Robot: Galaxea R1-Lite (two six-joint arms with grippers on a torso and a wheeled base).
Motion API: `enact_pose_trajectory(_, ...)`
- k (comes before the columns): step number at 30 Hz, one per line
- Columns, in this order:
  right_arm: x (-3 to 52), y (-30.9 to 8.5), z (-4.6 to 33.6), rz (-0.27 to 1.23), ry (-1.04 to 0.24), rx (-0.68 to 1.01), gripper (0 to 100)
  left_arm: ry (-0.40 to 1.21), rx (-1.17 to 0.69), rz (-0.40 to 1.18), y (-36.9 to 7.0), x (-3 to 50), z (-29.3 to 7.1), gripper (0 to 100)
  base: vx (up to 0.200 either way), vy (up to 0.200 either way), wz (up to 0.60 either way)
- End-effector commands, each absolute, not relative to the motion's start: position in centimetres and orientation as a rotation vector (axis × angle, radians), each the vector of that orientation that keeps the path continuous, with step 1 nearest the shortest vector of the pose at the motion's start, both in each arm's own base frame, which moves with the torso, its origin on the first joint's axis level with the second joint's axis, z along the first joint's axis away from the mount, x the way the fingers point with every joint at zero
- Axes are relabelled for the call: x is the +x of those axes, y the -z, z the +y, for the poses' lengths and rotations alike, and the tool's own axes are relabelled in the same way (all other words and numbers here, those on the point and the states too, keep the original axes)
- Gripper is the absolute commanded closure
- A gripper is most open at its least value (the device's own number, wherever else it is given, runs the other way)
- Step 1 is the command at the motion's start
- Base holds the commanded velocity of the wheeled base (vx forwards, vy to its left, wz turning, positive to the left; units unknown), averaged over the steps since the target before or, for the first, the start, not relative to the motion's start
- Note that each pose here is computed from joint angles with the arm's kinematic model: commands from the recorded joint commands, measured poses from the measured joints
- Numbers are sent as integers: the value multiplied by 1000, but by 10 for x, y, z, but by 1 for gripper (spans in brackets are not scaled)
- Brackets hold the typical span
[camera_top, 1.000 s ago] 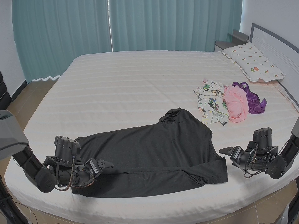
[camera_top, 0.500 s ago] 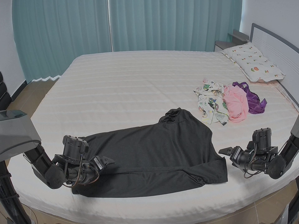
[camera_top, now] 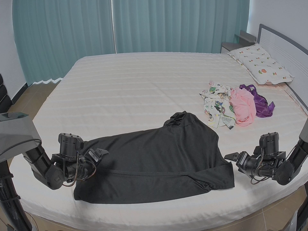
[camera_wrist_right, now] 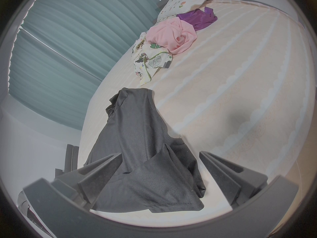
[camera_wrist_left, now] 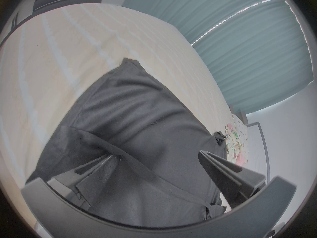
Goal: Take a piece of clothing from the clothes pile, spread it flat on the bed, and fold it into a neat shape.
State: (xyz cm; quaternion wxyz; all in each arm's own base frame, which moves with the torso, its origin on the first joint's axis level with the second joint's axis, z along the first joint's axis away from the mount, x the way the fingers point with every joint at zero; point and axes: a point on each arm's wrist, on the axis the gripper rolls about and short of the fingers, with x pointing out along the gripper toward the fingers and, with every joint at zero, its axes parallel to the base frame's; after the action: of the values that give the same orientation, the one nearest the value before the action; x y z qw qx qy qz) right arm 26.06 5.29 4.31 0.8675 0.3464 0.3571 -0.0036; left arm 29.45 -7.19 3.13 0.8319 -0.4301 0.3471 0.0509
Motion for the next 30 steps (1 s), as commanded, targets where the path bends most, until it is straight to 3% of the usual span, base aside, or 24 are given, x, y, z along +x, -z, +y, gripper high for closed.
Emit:
enact_pose_trajectory(1,260,-43,53,749,8,724,0,-143,-926,708,-33,299,-58,0,0,0,0)
enact_pose_trajectory(14,262,-39,53,759,16,722,0,-162,-889,658,-40,301,-41,0,0,0,0)
enact_pose_trajectory(18,263,-38,53,731,6,723,0,-124,-870,618,-61,291,-38,0,0,0,0)
enact_pose_trajectory(30,260,-39,53,704,-8,726,0,-93,-631,752,-54,265,-26,0,0,0,0)
